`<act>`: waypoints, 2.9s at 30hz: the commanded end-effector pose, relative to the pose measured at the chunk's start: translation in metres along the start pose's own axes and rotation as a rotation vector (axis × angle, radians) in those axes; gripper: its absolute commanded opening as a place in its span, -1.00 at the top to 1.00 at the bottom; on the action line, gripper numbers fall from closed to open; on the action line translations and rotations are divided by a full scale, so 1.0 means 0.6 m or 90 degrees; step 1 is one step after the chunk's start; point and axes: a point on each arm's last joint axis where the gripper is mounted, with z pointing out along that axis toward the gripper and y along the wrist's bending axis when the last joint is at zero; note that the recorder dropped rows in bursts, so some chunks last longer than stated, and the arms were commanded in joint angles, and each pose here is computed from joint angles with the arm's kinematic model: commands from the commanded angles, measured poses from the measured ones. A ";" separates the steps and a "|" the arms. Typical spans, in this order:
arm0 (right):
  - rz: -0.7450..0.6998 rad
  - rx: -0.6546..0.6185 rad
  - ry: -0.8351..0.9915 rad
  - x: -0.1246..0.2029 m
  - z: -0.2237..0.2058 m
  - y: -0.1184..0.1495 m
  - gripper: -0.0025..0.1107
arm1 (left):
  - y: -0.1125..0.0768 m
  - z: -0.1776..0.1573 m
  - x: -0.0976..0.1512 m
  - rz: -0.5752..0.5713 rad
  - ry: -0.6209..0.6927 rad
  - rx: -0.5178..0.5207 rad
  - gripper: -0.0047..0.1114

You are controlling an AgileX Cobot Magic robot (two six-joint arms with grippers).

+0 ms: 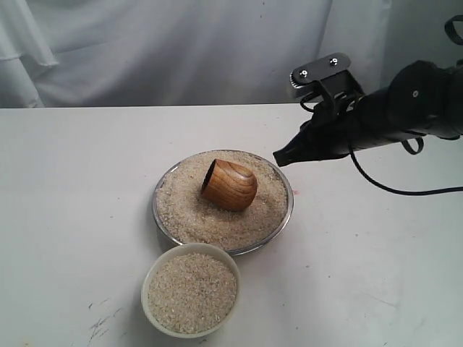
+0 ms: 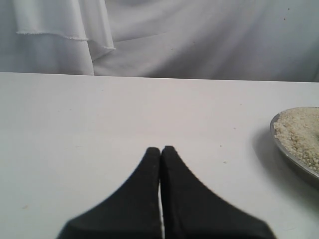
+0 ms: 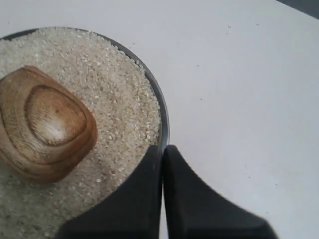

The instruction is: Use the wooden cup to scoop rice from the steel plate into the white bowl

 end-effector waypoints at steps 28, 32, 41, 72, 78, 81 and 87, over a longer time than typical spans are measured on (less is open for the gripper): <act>-0.086 0.049 0.049 -0.001 -0.010 0.037 0.96 | 0.000 0.000 0.001 -0.002 -0.004 0.001 0.92; -0.033 0.035 0.043 -0.002 -0.009 0.041 0.96 | 0.000 0.000 0.001 -0.002 -0.004 0.001 0.92; -0.146 -0.027 0.061 0.003 -0.010 0.054 0.96 | 0.000 0.000 0.001 -0.002 -0.004 0.001 0.92; -0.123 -0.115 0.003 -0.010 -0.017 0.084 -0.57 | 0.000 0.000 0.001 -0.002 -0.004 0.001 0.92; -0.206 -0.108 -0.023 -0.016 -0.016 0.094 -0.57 | 0.000 0.000 0.001 -0.002 -0.004 0.001 0.92; -0.241 -0.121 -0.013 -0.012 -0.017 0.097 -0.57 | 0.000 0.000 0.001 -0.002 -0.004 0.001 0.92; -0.379 -0.166 0.005 -0.002 -0.019 0.107 -0.48 | 0.000 0.000 0.001 -0.002 -0.004 0.001 0.92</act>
